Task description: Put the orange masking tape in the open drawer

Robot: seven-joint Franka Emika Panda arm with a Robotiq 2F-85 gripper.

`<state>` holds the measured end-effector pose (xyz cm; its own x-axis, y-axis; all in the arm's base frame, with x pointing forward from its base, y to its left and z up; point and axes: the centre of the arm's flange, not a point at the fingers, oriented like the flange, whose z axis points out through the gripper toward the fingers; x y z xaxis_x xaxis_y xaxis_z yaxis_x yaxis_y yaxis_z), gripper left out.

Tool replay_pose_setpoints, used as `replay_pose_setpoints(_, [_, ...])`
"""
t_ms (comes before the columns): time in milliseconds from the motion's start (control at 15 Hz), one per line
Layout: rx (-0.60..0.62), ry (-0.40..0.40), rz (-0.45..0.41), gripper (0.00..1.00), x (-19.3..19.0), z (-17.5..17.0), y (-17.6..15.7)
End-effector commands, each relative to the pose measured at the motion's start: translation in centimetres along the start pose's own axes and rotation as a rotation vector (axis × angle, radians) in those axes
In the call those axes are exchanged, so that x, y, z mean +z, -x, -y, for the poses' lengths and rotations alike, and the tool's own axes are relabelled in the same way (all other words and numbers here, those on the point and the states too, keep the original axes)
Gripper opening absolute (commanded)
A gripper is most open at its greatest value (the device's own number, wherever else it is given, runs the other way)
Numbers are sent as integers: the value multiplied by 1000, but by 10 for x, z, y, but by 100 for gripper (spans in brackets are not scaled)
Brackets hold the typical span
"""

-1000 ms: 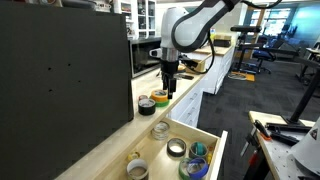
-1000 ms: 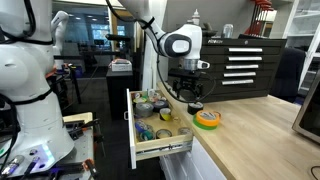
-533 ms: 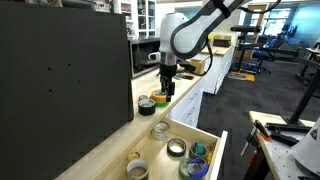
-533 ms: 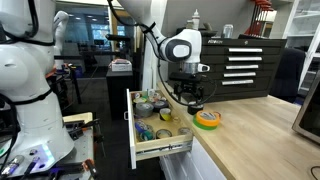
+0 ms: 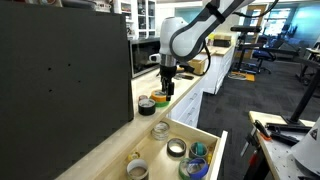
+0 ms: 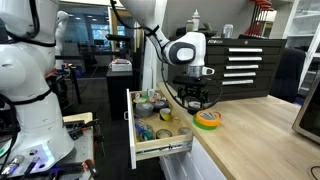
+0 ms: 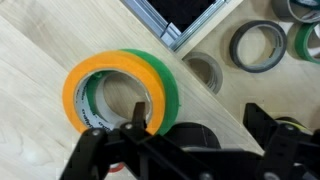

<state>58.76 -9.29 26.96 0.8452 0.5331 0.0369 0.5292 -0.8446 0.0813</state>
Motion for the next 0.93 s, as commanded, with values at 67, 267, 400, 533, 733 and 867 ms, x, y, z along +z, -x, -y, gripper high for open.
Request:
replay_pose_setpoints(67, [10,21,-13,100,11,-16,2])
replay_pose_setpoints(267, [-6,35,-34,100,14,-18,3])
replay_pose_setpoints(400, [-14,51,-47,100,17,-20,1])
replay_pose_setpoints(533, [-15,60,-52,100,19,-23,-1])
replay_pose_setpoints(733, [-11,59,-48,100,24,-27,0])
replay_pose_setpoints(867, [-6,52,-40,100,31,-29,1])
